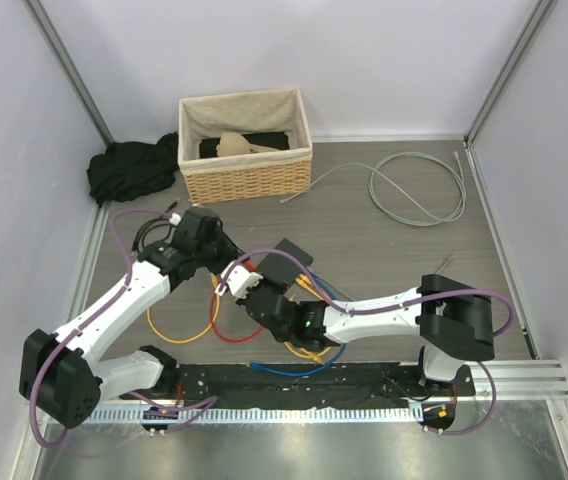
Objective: Insert the plug into the switch port
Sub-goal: Pick up the connector from the center of the board.
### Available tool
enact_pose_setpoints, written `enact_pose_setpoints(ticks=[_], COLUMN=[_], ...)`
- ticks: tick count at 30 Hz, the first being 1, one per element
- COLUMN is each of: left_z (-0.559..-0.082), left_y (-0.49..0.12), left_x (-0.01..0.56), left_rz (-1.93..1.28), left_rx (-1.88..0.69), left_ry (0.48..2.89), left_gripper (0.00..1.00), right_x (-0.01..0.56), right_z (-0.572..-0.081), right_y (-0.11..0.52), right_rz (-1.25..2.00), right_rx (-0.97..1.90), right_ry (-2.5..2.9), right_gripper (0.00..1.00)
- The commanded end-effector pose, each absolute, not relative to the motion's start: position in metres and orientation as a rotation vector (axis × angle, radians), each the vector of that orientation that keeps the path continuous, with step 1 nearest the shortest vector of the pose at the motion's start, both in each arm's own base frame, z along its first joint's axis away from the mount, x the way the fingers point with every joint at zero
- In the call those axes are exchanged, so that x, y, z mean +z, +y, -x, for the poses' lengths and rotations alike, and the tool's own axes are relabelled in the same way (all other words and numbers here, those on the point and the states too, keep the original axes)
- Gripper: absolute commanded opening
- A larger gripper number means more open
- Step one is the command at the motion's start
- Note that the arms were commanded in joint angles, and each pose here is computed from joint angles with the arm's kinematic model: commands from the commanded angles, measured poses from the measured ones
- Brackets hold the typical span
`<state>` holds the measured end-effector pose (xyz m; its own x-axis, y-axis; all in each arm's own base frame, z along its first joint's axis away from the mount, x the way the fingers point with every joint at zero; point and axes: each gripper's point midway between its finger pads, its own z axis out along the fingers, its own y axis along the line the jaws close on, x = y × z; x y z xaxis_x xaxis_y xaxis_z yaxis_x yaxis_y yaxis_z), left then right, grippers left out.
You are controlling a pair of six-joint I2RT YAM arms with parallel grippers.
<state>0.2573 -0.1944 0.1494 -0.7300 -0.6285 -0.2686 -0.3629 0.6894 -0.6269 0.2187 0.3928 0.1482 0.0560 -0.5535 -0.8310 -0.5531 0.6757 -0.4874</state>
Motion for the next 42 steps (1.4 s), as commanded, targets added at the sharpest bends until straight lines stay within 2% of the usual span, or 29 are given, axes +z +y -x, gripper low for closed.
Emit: enact_pose_setpoints(ticks=[1, 2, 3, 6, 8, 11, 24, 32, 37, 42], left_z=[-0.264, -0.263, -0.265, -0.26, -0.255, -0.245, -0.194, -0.175, -0.166, -0.156], left_y=[-0.195, -0.187, -0.177, -0.157, -0.149, -0.141, -0.125, -0.121, -0.12, -0.117], left_x=[0.183, 0.181, 0.187, 0.189, 0.186, 0.176, 0.094, 0.067, 0.051, 0.032], left_rz=[0.641, 0.637, 0.618, 0.6, 0.595, 0.594, 0.592, 0.589, 0.592, 0.606], left_rx=[-0.769, -0.72, -0.668, -0.581, -0.552, -0.536, -0.428, -0.377, -0.35, -0.303], left_ry=[2.367, 2.363, 2.324, 2.282, 2.273, 2.269, 2.502, 2.61, 2.673, 2.738], left_gripper=[0.37, 0.42, 0.52, 0.65, 0.68, 0.69, 0.65, 0.53, 0.49, 0.38], right_x=[0.174, 0.173, 0.166, 0.159, 0.152, 0.145, 0.129, 0.124, 0.127, 0.128], right_z=[-0.22, -0.221, -0.226, -0.234, -0.233, -0.237, -0.271, -0.278, -0.289, -0.294], right_y=[0.403, 0.4, 0.392, 0.379, 0.374, 0.365, 0.315, 0.305, 0.296, 0.29], right_rz=[0.808, 0.794, 0.79, 0.728, 0.707, 0.663, 0.421, 0.361, 0.302, 0.292], right_rx=[0.097, 0.108, 0.099, 0.179, 0.277, 0.403, 0.549, 0.569, 0.571, 0.551], right_ry=[1.607, 1.623, 1.653, 1.727, 1.775, 1.831, 1.967, 1.989, 1.992, 1.997], right_gripper=[0.01, 0.01, 0.01, 0.01, 0.01, 0.01, 0.01, 0.01, 0.01, 0.01])
